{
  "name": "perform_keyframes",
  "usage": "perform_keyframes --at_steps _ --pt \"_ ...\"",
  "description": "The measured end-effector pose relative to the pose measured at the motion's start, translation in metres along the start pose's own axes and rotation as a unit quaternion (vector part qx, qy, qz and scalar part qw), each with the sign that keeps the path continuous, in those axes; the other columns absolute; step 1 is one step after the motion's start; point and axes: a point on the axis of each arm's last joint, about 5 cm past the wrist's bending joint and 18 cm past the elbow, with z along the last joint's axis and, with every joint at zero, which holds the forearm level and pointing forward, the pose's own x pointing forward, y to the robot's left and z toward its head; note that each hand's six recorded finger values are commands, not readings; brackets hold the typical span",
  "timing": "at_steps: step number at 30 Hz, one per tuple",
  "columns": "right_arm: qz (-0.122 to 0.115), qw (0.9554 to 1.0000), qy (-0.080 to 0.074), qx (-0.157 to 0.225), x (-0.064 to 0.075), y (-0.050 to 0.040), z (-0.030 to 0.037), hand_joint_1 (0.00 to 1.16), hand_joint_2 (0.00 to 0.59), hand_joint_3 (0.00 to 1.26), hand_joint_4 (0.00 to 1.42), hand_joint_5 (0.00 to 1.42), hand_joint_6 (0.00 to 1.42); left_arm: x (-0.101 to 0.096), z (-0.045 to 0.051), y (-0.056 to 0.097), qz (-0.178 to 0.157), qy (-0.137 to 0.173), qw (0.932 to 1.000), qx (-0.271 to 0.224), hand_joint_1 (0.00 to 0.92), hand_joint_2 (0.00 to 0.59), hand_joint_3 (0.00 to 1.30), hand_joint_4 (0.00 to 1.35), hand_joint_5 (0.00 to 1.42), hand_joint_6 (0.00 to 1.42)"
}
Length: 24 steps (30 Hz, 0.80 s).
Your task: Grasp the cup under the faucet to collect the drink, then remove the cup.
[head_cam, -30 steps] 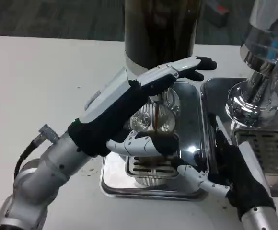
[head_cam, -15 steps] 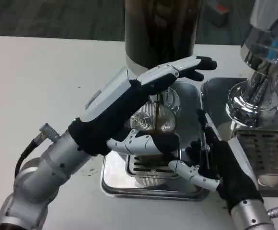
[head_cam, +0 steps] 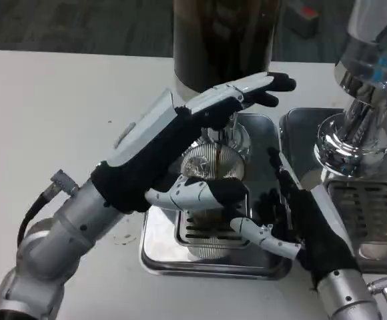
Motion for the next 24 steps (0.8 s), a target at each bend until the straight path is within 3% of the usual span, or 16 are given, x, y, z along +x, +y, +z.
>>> perform_keyframes --at_steps 8,13,24 --pt "0.002 0.9999 0.001 0.012 0.003 0.0018 -0.0001 0.71 0.184 0.00 0.00 0.00 0.02 -0.004 -0.0024 0.010 0.025 0.023 0.9991 0.024 0.000 0.132 0.16 0.10 0.22 0.11" --pt "0.004 0.9999 0.000 0.015 0.003 0.0023 -0.0011 0.71 0.186 0.00 0.00 0.00 0.02 -0.006 -0.0050 0.025 0.043 0.038 0.9972 0.049 0.000 0.132 0.16 0.10 0.22 0.10" --pt "0.003 0.9999 -0.001 0.016 0.003 0.0027 -0.0008 0.70 0.187 0.00 0.00 0.00 0.03 -0.027 -0.0016 0.032 0.120 0.045 0.9910 0.039 0.000 0.133 0.16 0.10 0.23 0.11"
